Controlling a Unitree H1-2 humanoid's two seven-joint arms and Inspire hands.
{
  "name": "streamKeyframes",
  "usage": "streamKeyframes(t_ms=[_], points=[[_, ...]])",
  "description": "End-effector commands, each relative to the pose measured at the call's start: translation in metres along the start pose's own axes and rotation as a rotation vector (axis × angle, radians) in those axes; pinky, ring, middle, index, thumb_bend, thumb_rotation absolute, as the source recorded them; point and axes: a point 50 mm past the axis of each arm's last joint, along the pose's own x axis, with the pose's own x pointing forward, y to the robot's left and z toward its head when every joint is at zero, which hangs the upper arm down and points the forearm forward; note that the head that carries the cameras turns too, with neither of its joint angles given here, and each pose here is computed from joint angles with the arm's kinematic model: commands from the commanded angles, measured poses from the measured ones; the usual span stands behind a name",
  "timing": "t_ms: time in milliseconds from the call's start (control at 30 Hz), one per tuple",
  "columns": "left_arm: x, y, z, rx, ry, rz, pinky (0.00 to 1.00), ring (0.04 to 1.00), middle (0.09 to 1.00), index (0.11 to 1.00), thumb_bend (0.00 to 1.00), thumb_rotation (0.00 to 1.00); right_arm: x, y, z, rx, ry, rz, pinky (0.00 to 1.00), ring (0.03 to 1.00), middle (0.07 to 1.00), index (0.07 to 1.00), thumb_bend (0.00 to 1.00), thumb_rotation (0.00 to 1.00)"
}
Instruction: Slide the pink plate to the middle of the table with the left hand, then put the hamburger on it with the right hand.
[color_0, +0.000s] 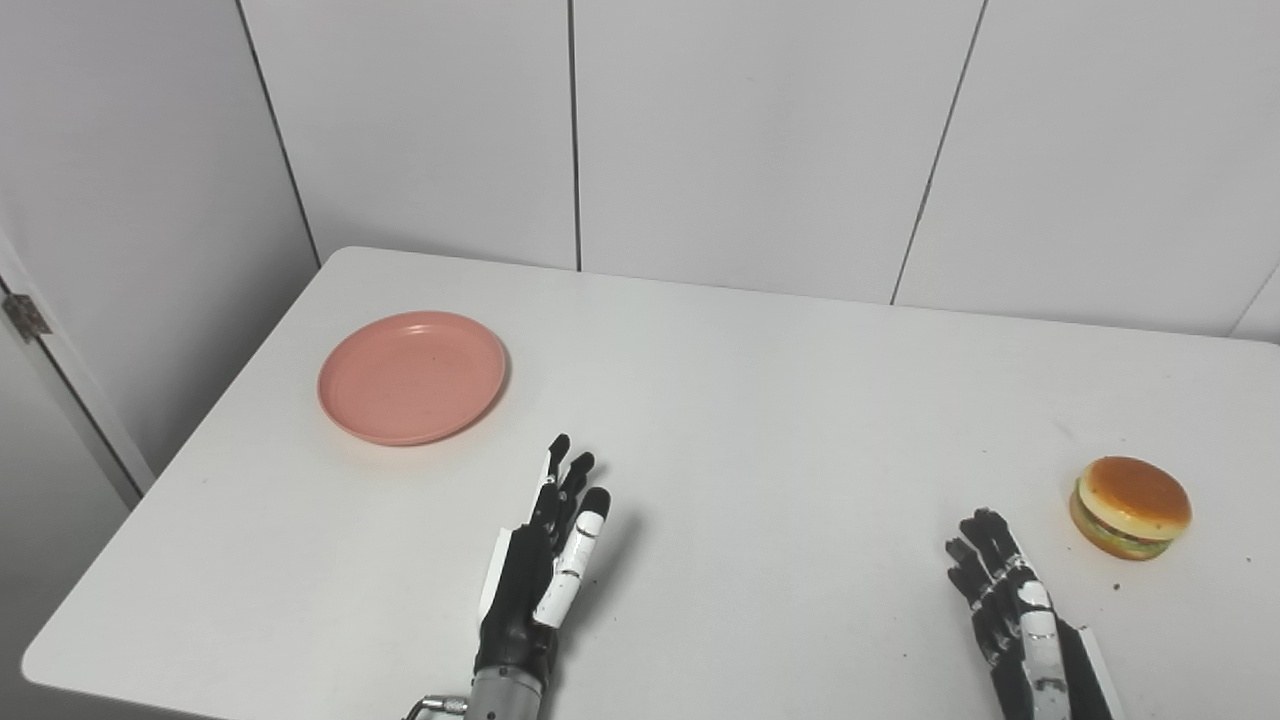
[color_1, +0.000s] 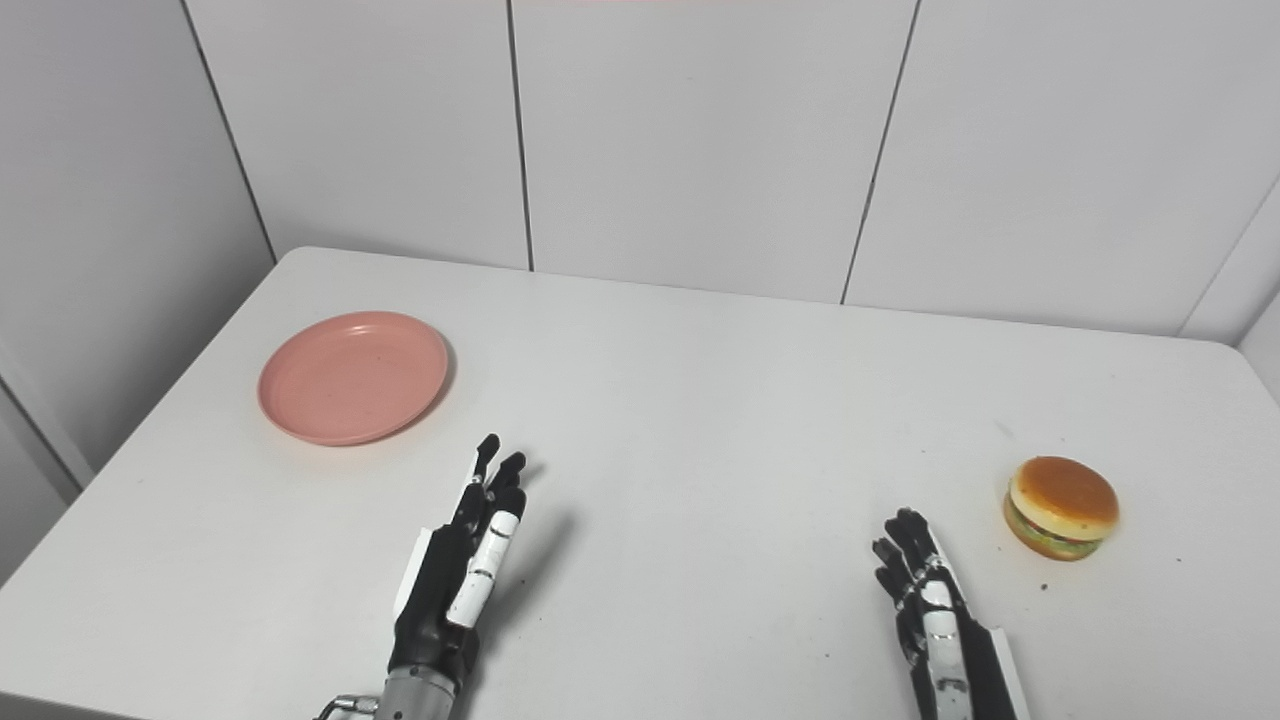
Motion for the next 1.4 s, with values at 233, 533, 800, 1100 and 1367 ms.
streamKeyframes(t_ms=[233,533,800,1100,1367], points=[[-0.012,-0.016,-0.029,-0.024,0.101,0.004,1.00,0.969,0.940,1.000,0.60,0.80,-0.016,-0.026,-0.027,-0.033,0.100,-0.028,1.00,0.955,0.966,0.950,0.78,0.96],[-0.012,-0.013,-0.032,-0.019,0.098,0.006,1.00,0.968,0.938,1.000,0.61,0.79,-0.015,-0.022,-0.032,-0.024,0.112,-0.024,1.00,0.948,0.960,0.941,0.81,0.93],[-0.014,-0.009,-0.023,0.208,-0.107,-0.042,0.88,0.886,0.891,0.960,0.63,0.84,-0.016,-0.019,-0.031,-0.025,0.115,-0.021,0.99,0.939,0.950,0.937,0.80,0.93],[0.005,0.005,0.018,0.243,-0.297,-0.026,0.84,0.857,0.883,0.964,0.72,0.83,-0.012,-0.013,-0.033,-0.018,0.130,-0.003,1.00,0.941,0.953,0.938,0.82,0.93],[0.039,0.020,0.070,0.291,-0.511,-0.036,0.75,0.797,0.794,0.817,0.69,0.83,-0.010,-0.013,-0.035,-0.021,0.134,0.007,0.98,0.933,0.946,0.928,0.82,0.92]])
